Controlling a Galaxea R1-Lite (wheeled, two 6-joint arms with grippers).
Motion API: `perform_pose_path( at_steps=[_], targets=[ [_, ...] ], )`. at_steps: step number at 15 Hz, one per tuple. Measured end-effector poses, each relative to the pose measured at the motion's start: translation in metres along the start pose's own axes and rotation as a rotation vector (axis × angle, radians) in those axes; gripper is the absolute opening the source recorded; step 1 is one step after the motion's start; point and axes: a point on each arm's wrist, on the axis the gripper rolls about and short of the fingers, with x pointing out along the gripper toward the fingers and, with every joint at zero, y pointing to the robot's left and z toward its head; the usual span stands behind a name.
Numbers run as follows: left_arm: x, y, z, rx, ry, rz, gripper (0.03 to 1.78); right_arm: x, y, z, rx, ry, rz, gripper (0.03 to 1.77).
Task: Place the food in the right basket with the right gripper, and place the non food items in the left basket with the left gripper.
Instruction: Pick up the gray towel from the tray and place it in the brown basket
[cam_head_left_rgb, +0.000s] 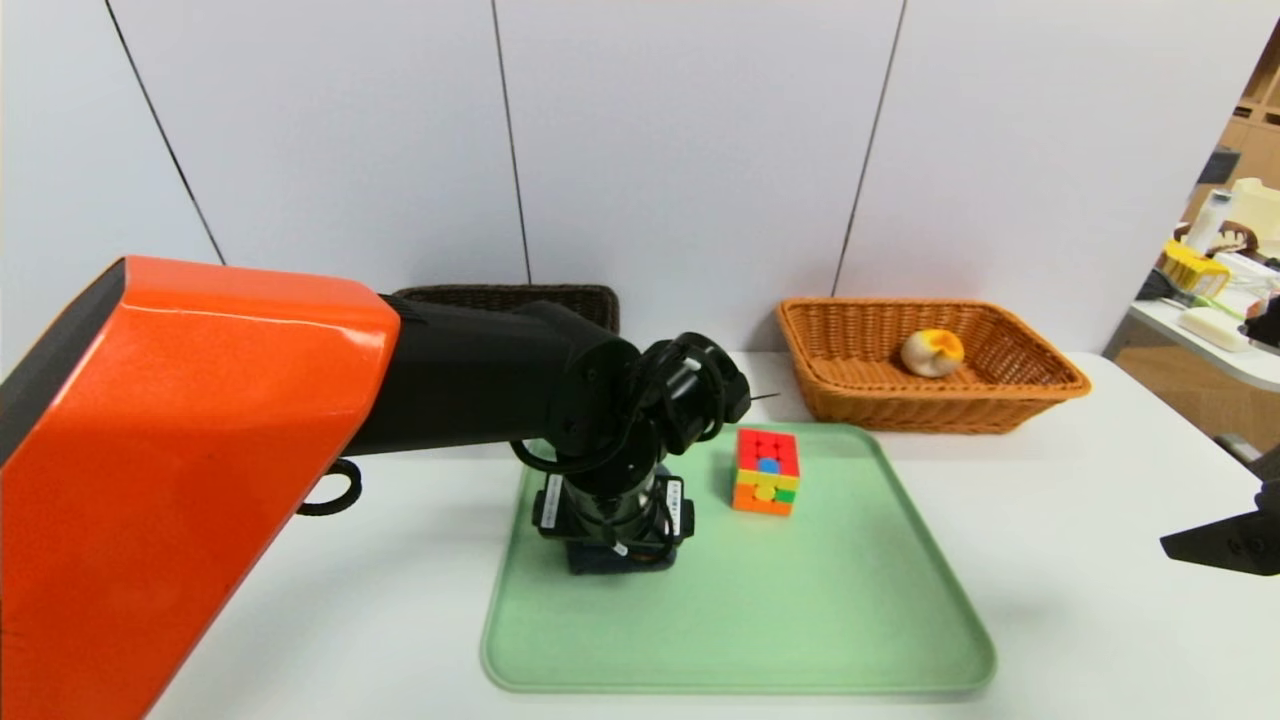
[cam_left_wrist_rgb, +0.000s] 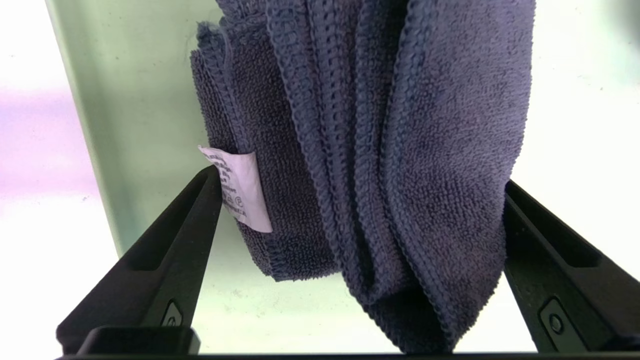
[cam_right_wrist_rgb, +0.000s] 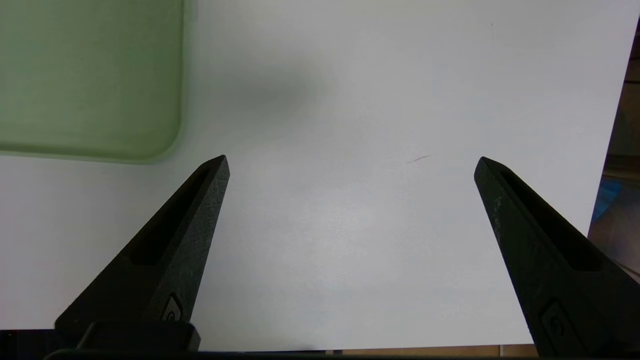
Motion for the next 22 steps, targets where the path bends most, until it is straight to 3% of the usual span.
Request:
perform_pose_path(
  at_steps=[5,8,9,10,16,22],
  targets=[
    [0.0,0.0,0.0,-0.002,0.001,-0.001,1.01,0.0,0.0,0.0,0.0,0.0,0.0,1.7],
    [-0.003,0.001,-0.001,0.0,0.004,-0.001,0.73,0.0,0.0,0.0,0.002,0.001,-0.001,1.7],
    [-0.005,0.001,0.0,0.0,0.001,-0.004,0.4,0.0,0.0,0.0,0.002,0.001,-0.001,1.7],
    [-0.009,0.002,0.0,-0.001,-0.003,-0.008,0.34,0.0,0.0,0.0,0.002,0.002,-0.001,1.7],
    [-0.057,0.012,0.001,-0.002,-0.07,-0.075,0.34,0.001,0.0,-0.001,0.001,0.004,0.003,1.7],
    [-0.119,0.044,0.002,-0.02,-0.167,-0.147,0.34,-0.002,0.0,-0.005,0.002,-0.001,0.002,1.7]
  ],
)
